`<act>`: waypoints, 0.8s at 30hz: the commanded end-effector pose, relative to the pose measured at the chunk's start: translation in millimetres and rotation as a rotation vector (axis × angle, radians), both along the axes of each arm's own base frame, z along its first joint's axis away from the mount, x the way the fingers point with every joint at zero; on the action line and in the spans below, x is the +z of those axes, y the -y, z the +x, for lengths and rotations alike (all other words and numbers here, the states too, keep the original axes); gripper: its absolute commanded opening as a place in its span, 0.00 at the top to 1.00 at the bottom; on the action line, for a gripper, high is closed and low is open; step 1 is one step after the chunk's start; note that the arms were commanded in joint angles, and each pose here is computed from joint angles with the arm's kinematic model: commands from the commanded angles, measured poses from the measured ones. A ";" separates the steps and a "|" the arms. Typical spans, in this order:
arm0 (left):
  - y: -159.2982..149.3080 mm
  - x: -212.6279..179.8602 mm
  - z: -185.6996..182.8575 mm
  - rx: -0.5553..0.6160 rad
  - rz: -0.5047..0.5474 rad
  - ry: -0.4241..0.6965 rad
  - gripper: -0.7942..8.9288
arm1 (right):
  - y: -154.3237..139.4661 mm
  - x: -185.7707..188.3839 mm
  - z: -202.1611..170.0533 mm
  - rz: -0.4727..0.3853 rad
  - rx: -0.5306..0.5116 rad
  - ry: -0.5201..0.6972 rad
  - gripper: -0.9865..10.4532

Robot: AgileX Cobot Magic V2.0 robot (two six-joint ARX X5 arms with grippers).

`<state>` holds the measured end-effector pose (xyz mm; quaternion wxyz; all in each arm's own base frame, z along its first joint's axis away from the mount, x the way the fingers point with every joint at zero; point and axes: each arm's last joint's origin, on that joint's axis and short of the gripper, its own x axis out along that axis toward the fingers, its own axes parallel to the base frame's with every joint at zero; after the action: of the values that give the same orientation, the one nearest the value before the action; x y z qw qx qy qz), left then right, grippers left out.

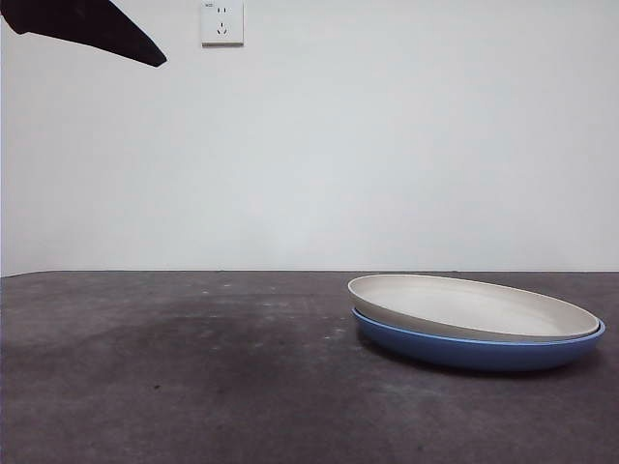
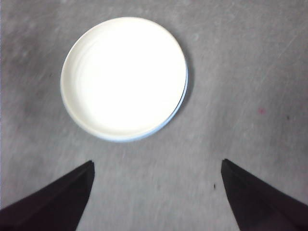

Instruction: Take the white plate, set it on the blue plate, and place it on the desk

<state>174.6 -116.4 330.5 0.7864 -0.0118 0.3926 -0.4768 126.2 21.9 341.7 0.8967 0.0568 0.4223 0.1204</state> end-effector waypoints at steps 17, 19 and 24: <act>1.9 2.1 0.7 -0.018 -0.007 0.018 0.53 | 10.8 -78.6 134.3 0.104 -0.011 -0.203 0.54; 1.9 2.1 0.7 -0.018 -0.007 0.019 0.53 | 14.1 -88.4 143.2 0.118 -0.016 -0.225 0.55; 1.9 2.2 0.8 -0.018 -0.008 0.020 0.53 | 14.9 -111.0 161.1 0.155 0.007 -0.268 0.55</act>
<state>174.6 -116.4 330.5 0.7864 -0.0114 0.3923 -0.4770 282.7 6.1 234.0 0.8259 0.1447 0.5267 0.1398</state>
